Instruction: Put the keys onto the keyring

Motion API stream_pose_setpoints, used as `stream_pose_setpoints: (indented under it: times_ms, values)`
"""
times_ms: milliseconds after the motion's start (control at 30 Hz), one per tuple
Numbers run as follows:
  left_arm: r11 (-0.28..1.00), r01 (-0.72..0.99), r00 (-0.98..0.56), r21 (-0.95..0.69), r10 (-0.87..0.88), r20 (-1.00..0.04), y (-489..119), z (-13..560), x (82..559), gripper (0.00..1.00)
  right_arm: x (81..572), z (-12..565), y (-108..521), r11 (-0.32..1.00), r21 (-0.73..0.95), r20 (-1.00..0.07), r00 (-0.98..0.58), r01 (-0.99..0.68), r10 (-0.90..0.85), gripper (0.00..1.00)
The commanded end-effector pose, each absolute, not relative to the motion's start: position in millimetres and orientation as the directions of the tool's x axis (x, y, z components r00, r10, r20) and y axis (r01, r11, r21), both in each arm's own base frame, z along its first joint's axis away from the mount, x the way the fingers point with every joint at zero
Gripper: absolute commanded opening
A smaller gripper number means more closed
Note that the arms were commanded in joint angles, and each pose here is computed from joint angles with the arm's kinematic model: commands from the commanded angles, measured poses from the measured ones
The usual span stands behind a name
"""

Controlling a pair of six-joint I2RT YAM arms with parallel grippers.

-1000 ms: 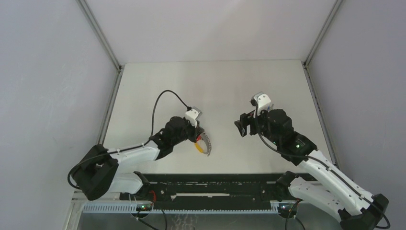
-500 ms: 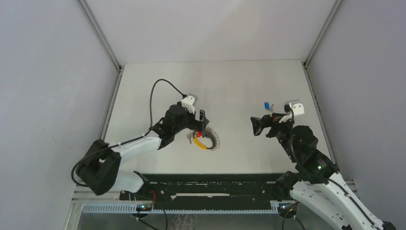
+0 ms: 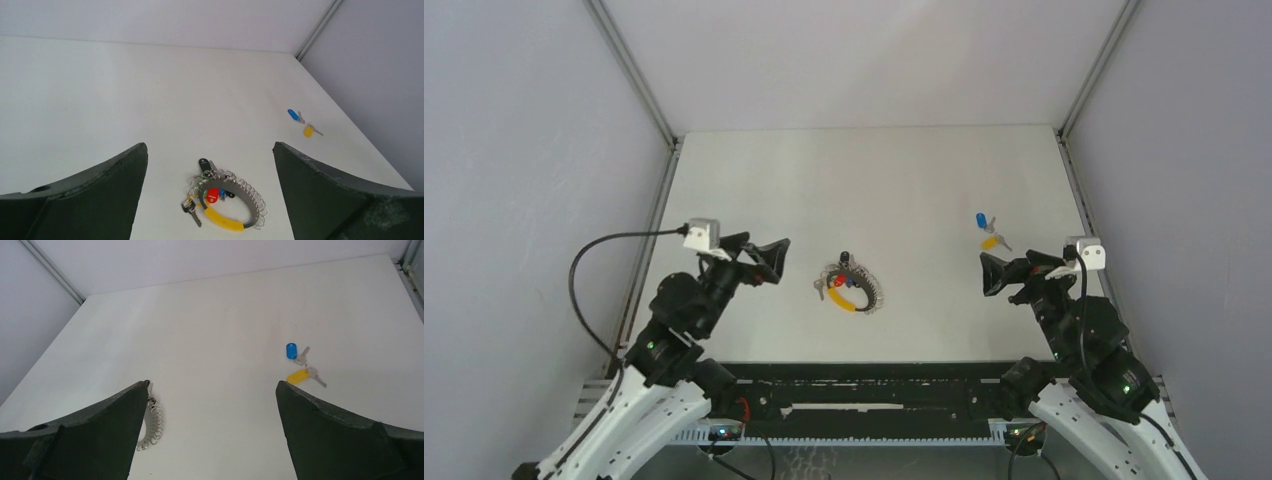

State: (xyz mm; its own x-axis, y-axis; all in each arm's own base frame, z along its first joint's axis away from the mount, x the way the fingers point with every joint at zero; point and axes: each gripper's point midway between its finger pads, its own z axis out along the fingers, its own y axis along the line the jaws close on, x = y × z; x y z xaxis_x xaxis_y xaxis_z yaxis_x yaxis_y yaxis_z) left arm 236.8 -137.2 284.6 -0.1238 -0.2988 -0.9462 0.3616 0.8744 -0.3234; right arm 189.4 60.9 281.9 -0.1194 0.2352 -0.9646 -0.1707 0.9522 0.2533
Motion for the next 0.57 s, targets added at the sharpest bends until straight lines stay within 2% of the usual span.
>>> stream_pose_setpoints:
  times_ms: [0, 267, 533]
  values:
    - [0.915, 0.272, -0.183, -0.298, -0.255, -0.949, -106, 267, 215, 1.0, 187, 283, 49, 0.959, 0.253, -0.966, -0.094, -0.129, 0.242, 1.0]
    - [0.948, 0.219, -0.115, -0.233, -0.212, -0.97, -64, 285, 184, 1.0, 184, 286, 47, 0.958, 0.249, -0.968, -0.076, -0.14, 0.24, 1.0]
    - [0.956, 0.189, -0.076, -0.223, -0.213, -0.974, -52, 281, 180, 1.0, 183, 286, 50, 0.957, 0.243, -0.969, -0.077, -0.157, 0.233, 1.0]
